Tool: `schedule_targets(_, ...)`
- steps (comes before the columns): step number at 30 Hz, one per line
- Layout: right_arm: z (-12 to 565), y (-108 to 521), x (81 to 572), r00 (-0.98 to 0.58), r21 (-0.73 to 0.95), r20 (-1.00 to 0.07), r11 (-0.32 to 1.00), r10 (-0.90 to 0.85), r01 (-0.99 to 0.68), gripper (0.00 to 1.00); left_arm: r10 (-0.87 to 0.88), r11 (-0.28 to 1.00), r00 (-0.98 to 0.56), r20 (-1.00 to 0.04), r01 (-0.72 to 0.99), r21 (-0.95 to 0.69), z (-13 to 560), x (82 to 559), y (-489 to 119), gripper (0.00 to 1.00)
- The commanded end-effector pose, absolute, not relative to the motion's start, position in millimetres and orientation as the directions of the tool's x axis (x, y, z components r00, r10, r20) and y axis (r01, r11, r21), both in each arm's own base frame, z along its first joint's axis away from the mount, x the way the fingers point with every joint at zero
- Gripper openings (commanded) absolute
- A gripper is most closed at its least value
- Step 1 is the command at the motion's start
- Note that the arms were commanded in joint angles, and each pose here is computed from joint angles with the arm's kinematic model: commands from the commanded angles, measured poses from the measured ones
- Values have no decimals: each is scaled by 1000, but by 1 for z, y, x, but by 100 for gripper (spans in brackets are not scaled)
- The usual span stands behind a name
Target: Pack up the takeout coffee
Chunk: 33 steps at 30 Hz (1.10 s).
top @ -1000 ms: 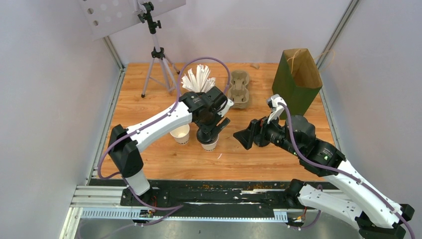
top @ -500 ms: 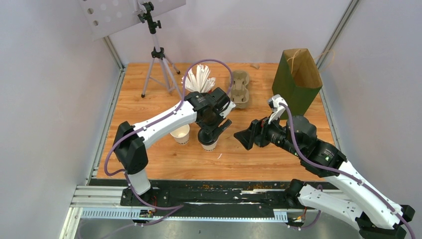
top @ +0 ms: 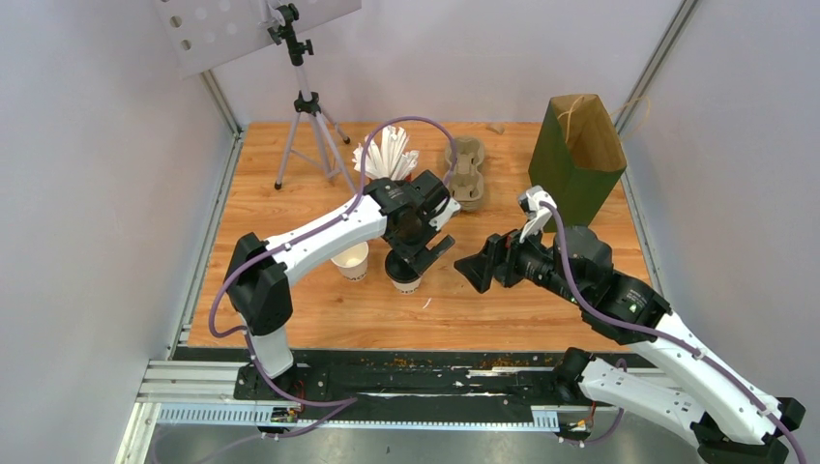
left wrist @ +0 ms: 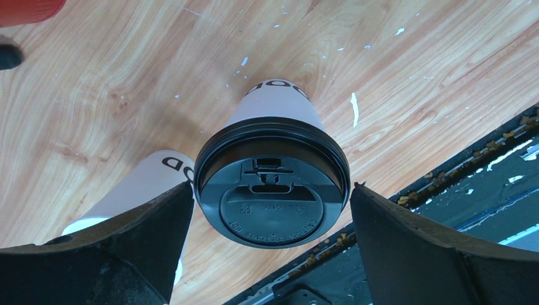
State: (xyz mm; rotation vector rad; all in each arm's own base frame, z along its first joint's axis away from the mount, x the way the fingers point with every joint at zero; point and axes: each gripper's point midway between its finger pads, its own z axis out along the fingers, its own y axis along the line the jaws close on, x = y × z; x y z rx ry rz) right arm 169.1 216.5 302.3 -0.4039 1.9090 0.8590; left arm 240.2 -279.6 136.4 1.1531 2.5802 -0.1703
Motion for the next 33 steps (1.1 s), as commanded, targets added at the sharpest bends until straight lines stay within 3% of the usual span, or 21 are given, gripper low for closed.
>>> schedule_targets(1,304,223,163,-486,420,-869,659,94,-623,100,689,651,-582,-433,759,16,168,249,-295,100)
schedule_targets(8,287,239,162,-546,472,-833,628,88,-619,100,606,693,-528,-595,717,69,226,263,-286,100)
schedule_targets(12,270,251,167,-580,481,-812,629,57,-611,96,442,771,-556,-704,636,-17,253,276,-264,100)
schedule_targets(16,256,264,179,-589,456,-808,643,11,-615,92,299,842,-591,-749,533,-84,261,284,-223,98)
schedule_targets(18,250,270,189,-581,428,-814,660,-17,-618,85,245,863,-604,-758,493,-113,255,281,-208,95)
schedule_targets(22,236,283,209,-593,394,-802,679,-75,-620,59,173,842,-642,-747,490,-226,243,266,-208,84)
schedule_targets(29,209,302,242,-638,378,-760,711,-128,-593,43,53,796,-619,-784,500,-341,227,256,-219,68)
schedule_targets(33,199,307,256,-657,377,-742,726,-135,-575,41,33,816,-606,-795,476,-329,212,261,-215,57)
